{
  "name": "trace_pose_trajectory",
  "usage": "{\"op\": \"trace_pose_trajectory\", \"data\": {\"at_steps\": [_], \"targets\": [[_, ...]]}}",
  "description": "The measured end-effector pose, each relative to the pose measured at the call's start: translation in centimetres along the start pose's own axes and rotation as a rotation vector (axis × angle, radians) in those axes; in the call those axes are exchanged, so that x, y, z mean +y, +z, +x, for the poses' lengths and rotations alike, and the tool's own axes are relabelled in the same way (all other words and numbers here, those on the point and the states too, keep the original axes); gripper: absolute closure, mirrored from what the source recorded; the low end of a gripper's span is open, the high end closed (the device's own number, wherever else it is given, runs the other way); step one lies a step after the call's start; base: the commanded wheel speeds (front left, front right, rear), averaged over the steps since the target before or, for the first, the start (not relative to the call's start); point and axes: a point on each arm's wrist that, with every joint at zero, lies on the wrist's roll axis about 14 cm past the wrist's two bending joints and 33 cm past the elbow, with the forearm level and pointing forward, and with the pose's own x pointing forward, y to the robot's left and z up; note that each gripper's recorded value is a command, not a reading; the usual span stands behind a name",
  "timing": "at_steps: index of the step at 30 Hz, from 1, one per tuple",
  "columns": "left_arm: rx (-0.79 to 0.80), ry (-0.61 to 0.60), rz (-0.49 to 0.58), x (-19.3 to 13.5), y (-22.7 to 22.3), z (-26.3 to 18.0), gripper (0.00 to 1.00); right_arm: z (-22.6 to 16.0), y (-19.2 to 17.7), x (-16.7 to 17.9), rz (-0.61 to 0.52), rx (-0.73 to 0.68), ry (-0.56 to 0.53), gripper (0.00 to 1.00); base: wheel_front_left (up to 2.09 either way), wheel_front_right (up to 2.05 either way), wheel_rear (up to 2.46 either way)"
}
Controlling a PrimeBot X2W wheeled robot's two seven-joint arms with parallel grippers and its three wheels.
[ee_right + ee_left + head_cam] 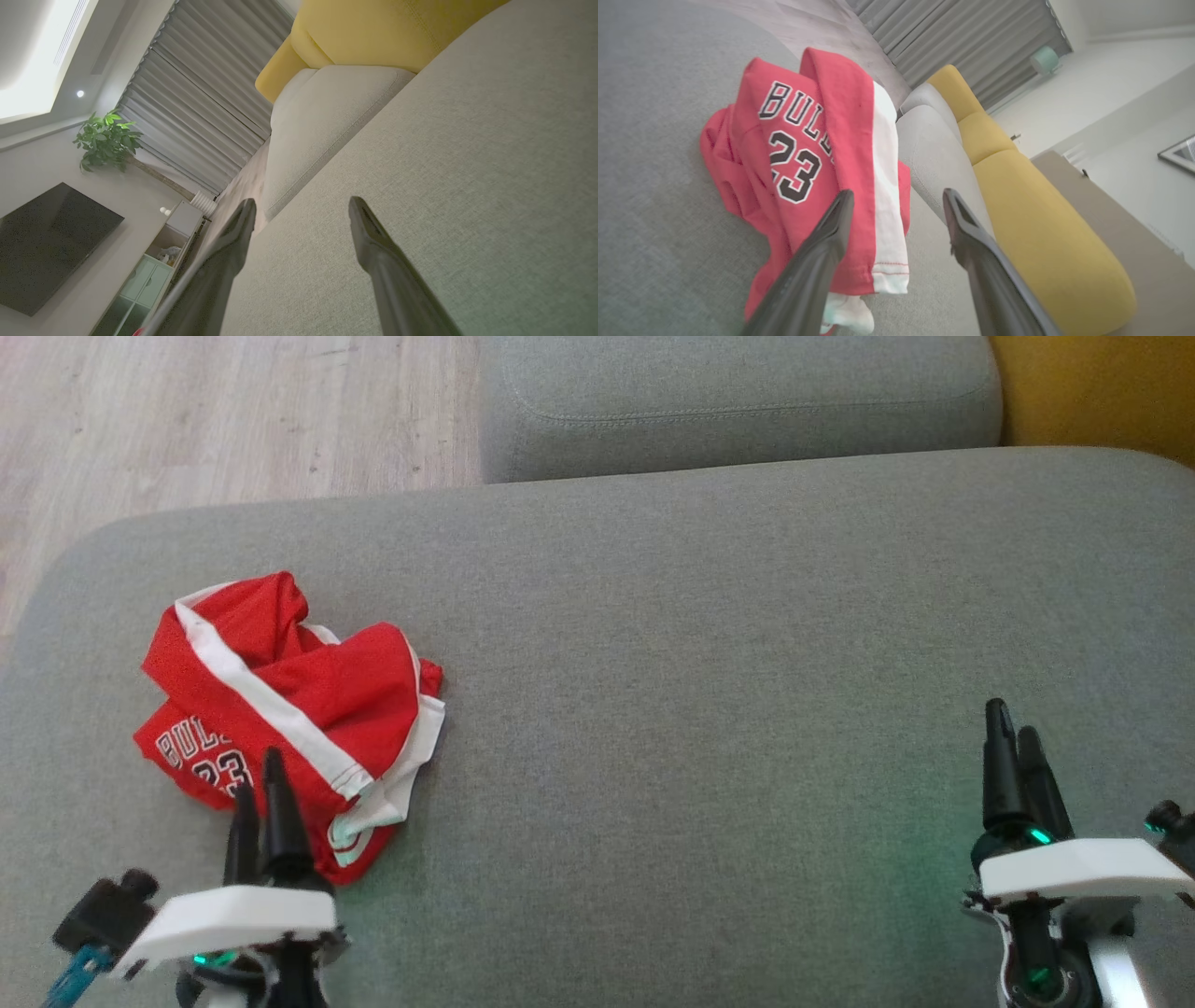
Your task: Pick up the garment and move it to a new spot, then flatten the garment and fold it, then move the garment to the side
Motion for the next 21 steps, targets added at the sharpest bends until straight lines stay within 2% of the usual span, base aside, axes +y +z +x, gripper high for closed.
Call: {"op": "trace_pose_trajectory", "data": {"at_steps": [6,21], "targets": [[0.049,-0.017,0.181,-0.6,-1.6,0.0,0.00,0.1,-0.6,0.9,-0.104,0.012,0.031,0.00,0.00,0.00,0.00],[0.091,-0.066,0.460,-2.0,-3.5,0.6,0.00,0.4,-1.3,2.1,-0.334,0.020,0.081,0.00,0.00,0.00,0.00]]}}
